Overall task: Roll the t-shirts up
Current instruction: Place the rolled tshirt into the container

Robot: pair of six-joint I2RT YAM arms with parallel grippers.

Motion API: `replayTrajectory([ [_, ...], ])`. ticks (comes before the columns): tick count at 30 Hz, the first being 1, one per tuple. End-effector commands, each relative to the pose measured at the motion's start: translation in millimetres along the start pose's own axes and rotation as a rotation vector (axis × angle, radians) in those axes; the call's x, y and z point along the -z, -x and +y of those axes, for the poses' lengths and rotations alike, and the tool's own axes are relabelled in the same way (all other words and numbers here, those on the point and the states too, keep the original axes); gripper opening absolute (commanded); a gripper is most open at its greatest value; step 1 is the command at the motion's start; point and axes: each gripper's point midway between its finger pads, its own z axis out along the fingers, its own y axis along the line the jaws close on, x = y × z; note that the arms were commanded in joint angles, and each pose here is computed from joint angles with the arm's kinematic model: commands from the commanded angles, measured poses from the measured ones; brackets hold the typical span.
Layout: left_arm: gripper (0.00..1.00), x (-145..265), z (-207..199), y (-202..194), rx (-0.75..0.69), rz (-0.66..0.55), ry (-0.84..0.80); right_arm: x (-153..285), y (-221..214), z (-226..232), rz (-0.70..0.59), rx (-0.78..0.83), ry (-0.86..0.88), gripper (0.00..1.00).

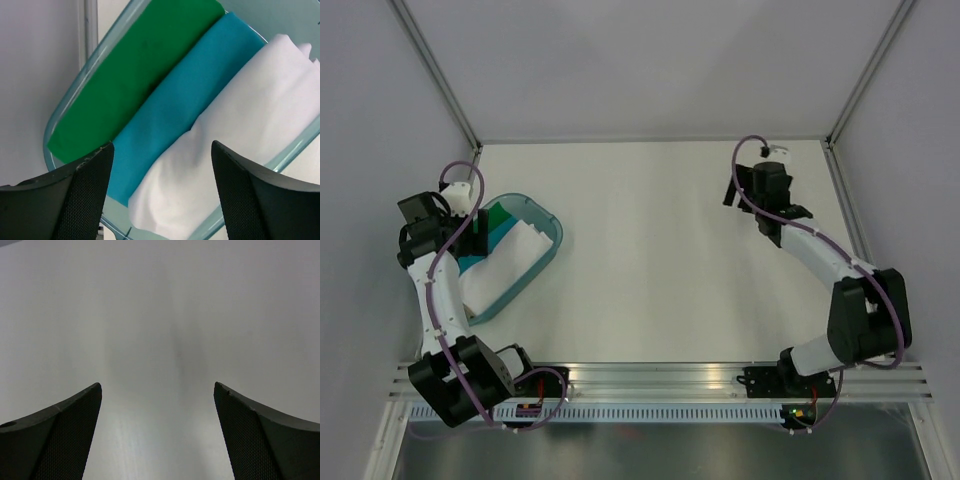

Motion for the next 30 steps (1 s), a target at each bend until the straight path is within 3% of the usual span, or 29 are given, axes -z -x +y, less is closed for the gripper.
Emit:
replayTrajectory([
  [1, 0.91, -8, 7, 9, 0.045, -0.071, 0.047, 40, 16, -79, -0.122, -0.065, -0.261, 0.98],
  [2, 0.91, -10, 7, 6, 0.053, -0.067, 0.053, 58, 33, -95, -0.209, -0.089, -0.328, 0.98],
  [5, 0.96, -13, 14, -2, 0.123, -0.070, 0.125, 76, 28, -112, -0.254, -0.065, -0.383, 0.98],
  [12, 1.00, -3, 19, -6, 0.210, -0.101, 0.194, 79, 21, -115, -0.213, -0.064, -0.398, 0.98],
  [30, 0.99, -18, 4, -26, 0.185, -0.068, 0.132, 80, 18, -117, -0.219, -0.056, -0.399, 0.98],
])
